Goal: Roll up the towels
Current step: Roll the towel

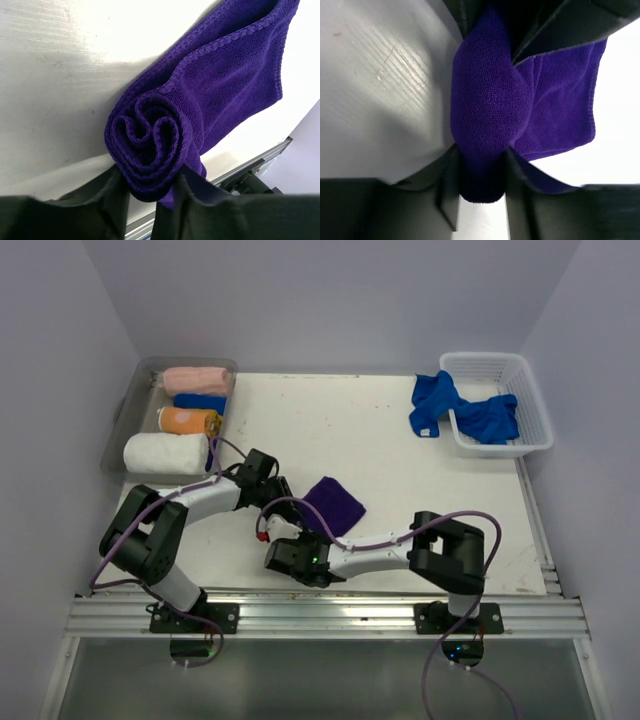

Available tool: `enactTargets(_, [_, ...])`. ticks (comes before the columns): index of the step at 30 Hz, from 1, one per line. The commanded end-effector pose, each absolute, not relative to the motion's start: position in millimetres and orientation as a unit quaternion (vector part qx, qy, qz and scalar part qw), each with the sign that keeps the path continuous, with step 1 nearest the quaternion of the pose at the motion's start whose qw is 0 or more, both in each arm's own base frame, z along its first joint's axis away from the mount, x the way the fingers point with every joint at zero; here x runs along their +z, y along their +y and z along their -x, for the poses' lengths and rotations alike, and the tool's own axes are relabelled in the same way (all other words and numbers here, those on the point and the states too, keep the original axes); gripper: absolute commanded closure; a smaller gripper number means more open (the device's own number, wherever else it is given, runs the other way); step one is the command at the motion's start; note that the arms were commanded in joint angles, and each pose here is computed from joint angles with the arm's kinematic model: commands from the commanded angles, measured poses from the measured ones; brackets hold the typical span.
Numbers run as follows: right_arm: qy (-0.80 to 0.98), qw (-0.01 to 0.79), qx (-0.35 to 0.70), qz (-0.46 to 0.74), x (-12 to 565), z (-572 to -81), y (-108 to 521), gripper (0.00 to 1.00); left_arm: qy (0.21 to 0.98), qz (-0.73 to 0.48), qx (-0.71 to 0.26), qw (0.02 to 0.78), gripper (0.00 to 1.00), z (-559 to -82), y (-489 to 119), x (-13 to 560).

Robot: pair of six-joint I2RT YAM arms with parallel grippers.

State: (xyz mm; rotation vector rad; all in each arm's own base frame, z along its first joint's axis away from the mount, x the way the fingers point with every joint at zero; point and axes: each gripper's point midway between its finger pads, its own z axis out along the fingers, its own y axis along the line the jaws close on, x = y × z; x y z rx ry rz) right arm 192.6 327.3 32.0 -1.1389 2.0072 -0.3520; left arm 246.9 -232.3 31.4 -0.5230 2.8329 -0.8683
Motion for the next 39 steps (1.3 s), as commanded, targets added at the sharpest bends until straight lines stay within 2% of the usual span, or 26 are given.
enactTargets(1, [0.8, 0.431, -0.092, 0.406, 53, -199, 345, 0.68, 0.942, 0.162, -0.284, 0.073, 0.59, -248, -231, 40])
enactTargets(3, [0.819, 0.417, -0.046, 0.391, 56, -199, 344, 0.75, 0.943, 0.158, -0.284, 0.076, 0.52, -249, -230, 41])
enactTargets(4, [0.824, 0.416, -0.028, 0.383, 57, -201, 345, 0.76, 0.942, 0.156, -0.287, 0.08, 0.45, -249, -230, 45])
enactTargets(6, [0.839, 0.396, 0.018, 0.374, 55, -201, 345, 0.78, 0.941, 0.152, -0.289, 0.087, 0.38, -251, -228, 49])
enactTargets(10, [0.857, 0.364, 0.09, 0.354, 59, -203, 345, 0.78, 0.937, 0.142, -0.299, 0.111, 0.17, -256, -226, 65])
enactTargets(13, [0.866, 0.343, 0.134, 0.339, 62, -204, 344, 0.78, 0.935, 0.135, -0.302, 0.128, 0.12, -261, -226, 75])
enactTargets(22, [0.883, 0.273, 0.241, 0.296, 59, -205, 340, 0.78, 0.924, 0.12, -0.333, 0.145, 0.06, -266, -234, 84])
enactTargets(39, [0.876, 0.146, 0.403, 0.22, 48, -199, 339, 0.78, 0.915, 0.121, -0.354, 0.15, 0.09, -270, -241, 64])
